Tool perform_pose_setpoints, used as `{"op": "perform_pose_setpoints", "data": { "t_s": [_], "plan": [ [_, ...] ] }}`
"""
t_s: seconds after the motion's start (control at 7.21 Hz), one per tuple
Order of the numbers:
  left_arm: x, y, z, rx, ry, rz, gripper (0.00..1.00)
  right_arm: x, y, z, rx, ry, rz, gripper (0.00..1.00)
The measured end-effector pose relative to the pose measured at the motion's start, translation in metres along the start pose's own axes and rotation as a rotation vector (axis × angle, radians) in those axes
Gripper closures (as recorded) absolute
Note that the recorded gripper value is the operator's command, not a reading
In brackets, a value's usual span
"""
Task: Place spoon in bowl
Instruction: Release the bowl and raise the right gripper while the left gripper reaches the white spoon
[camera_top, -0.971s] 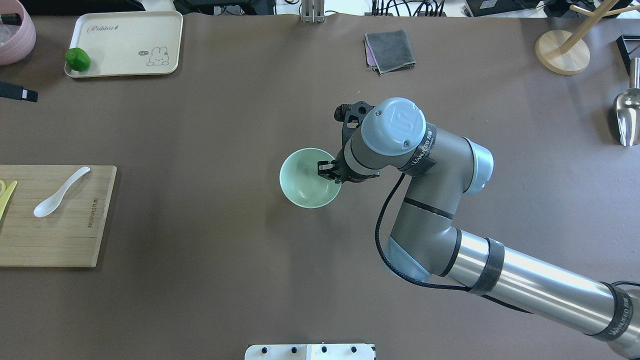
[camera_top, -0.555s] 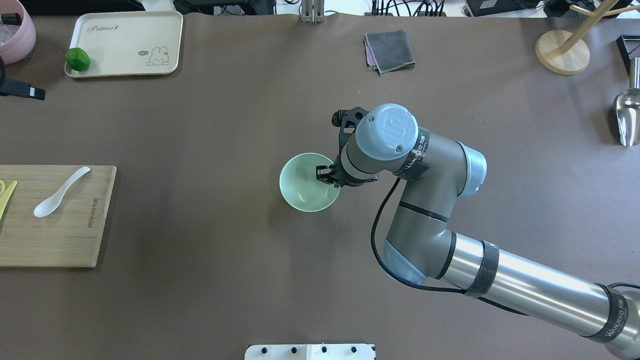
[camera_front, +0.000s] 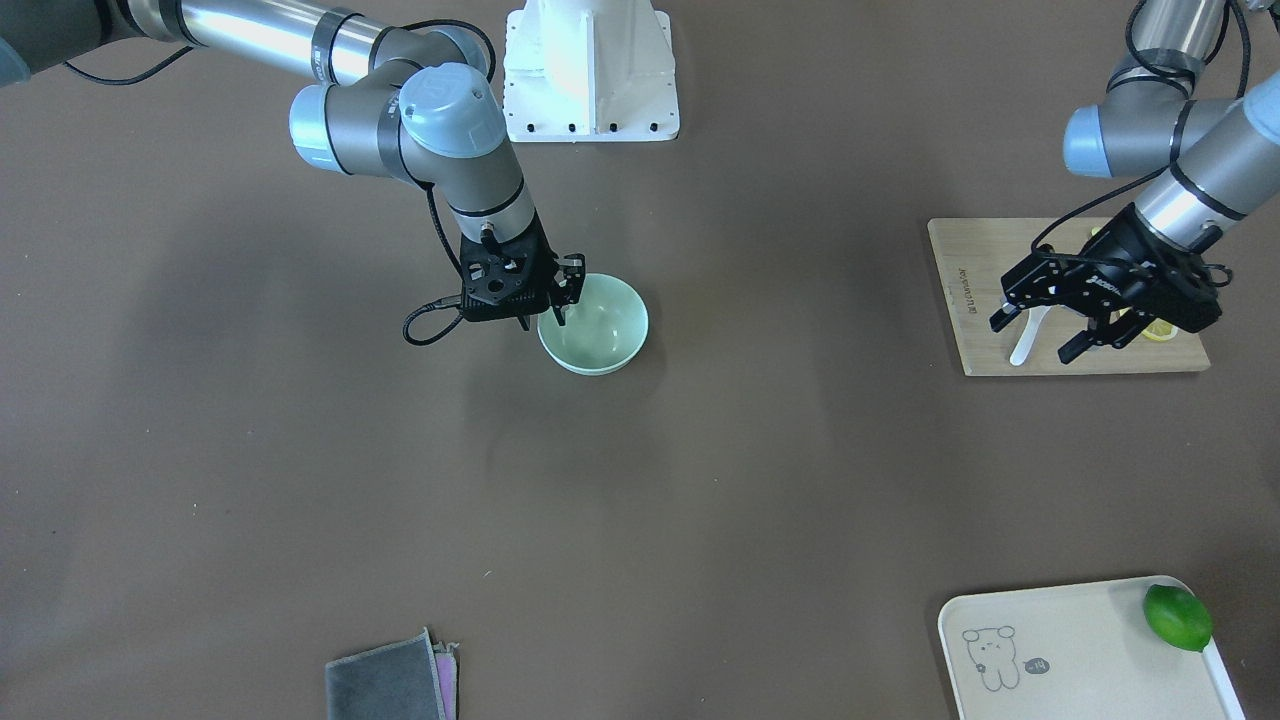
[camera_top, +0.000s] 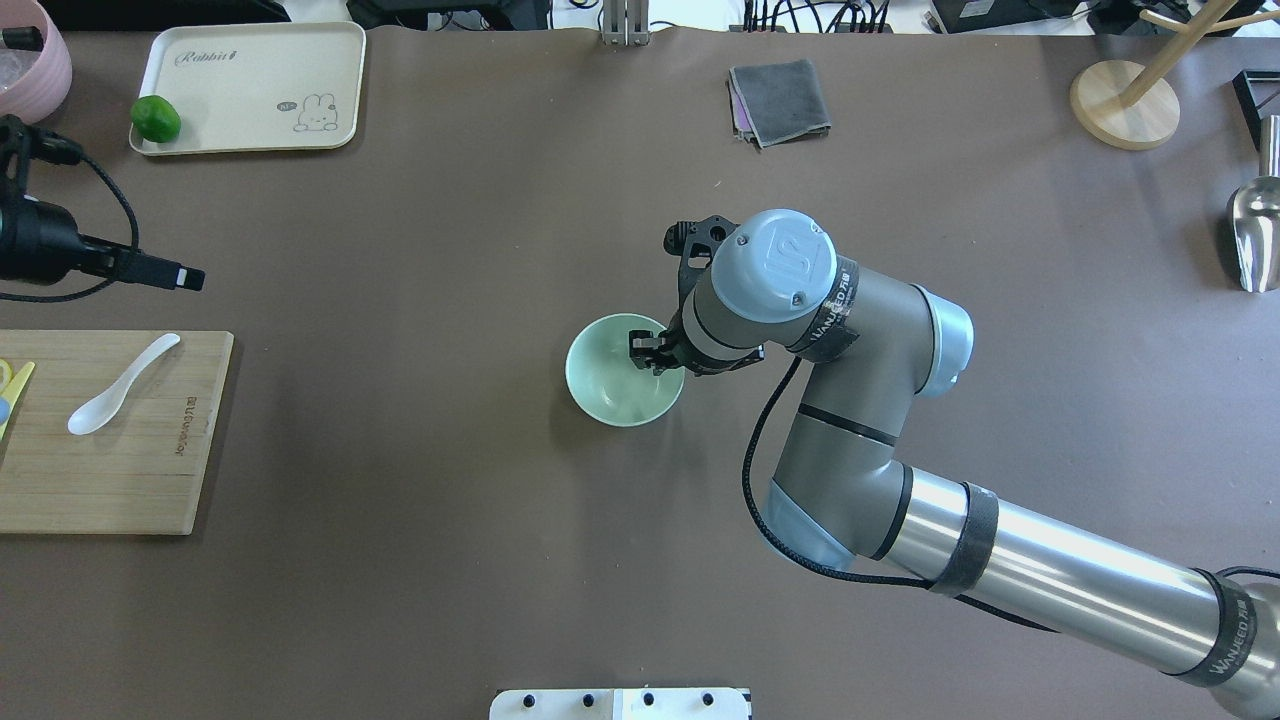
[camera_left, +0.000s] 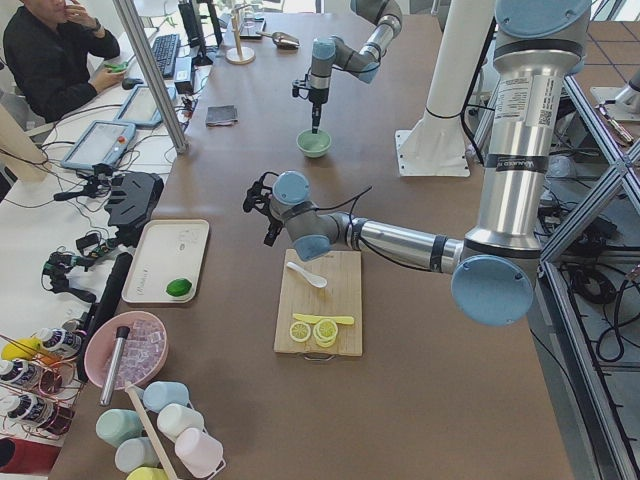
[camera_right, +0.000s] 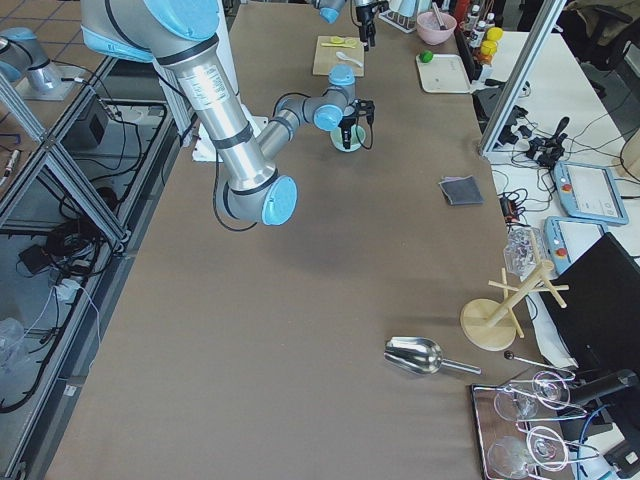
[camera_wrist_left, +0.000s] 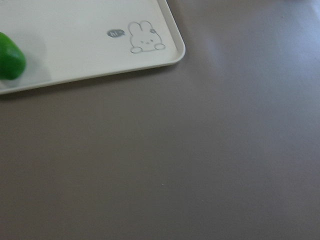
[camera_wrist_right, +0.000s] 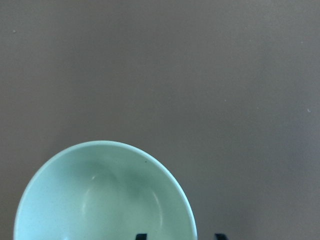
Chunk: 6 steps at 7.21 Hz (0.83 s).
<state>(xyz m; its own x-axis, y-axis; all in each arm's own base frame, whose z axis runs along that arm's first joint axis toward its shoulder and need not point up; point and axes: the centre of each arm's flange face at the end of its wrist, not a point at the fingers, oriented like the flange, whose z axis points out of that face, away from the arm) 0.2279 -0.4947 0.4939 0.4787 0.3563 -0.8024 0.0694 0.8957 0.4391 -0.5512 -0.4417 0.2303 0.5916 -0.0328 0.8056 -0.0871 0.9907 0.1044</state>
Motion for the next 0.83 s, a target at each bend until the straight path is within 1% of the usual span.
{"op": "perform_pose_setpoints", "data": {
  "t_s": [0.28,0.55,0.69,0.83],
  "plan": [
    [0.001,0.024,0.022,-0.007,-0.057,0.064,0.03,0.001,-0.010,-0.016,0.019,-0.019,0.006,0.00],
    [-0.022,0.054,0.022,-0.046,-0.099,0.173,0.03,0.010,-0.031,-0.039,0.036,-0.038,0.019,0.00],
    [-0.033,0.068,0.020,-0.063,-0.110,0.217,0.03,0.021,-0.045,-0.051,0.031,-0.049,0.029,0.00],
    [-0.040,0.076,0.019,-0.071,-0.114,0.236,0.05,0.034,-0.059,-0.061,0.024,-0.055,0.036,0.00]
  ]
}}
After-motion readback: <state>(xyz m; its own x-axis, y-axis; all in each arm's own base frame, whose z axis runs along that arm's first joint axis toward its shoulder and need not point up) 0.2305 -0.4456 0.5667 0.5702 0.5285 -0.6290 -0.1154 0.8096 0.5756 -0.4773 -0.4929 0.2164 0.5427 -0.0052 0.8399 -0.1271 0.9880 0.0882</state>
